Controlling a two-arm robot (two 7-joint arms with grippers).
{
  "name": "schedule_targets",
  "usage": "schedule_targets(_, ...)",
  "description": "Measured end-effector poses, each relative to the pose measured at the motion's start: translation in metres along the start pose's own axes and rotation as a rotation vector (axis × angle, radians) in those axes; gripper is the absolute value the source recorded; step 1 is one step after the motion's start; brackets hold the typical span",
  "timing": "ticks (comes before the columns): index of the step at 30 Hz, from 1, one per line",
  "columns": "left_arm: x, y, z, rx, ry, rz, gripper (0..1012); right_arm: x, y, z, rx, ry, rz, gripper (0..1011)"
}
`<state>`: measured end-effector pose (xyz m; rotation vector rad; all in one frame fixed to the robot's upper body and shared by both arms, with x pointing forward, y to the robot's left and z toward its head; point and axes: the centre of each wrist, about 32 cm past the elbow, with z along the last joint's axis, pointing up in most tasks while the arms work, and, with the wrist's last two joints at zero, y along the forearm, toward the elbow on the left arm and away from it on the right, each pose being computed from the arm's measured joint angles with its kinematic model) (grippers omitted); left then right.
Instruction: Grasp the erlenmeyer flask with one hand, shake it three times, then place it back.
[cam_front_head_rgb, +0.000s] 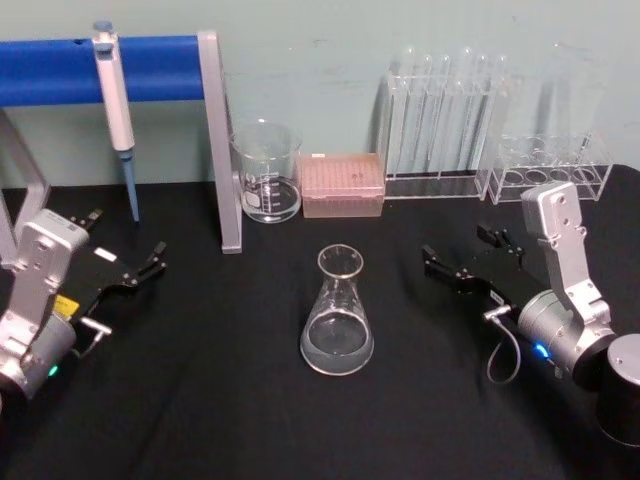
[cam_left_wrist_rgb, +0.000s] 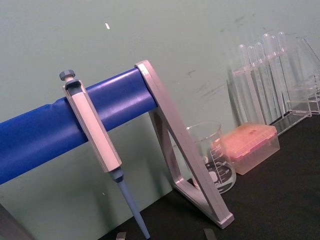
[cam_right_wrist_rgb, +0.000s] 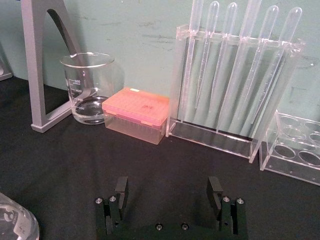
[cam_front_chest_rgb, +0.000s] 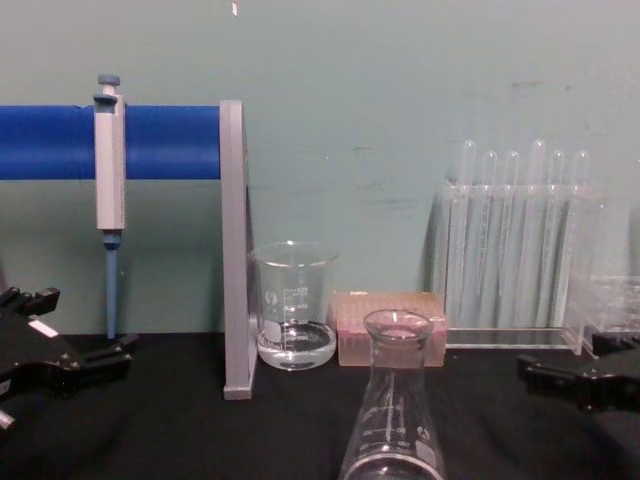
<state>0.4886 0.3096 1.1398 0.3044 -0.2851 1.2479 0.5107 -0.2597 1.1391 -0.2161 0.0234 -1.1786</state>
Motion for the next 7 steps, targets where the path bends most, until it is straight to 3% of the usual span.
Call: schedule_targets(7, 0.0, 0.0, 0.0, 0.0, 0.0, 0.0, 1001, 0.0, 0.0, 0.0, 0.0, 0.0, 0.0, 1003)
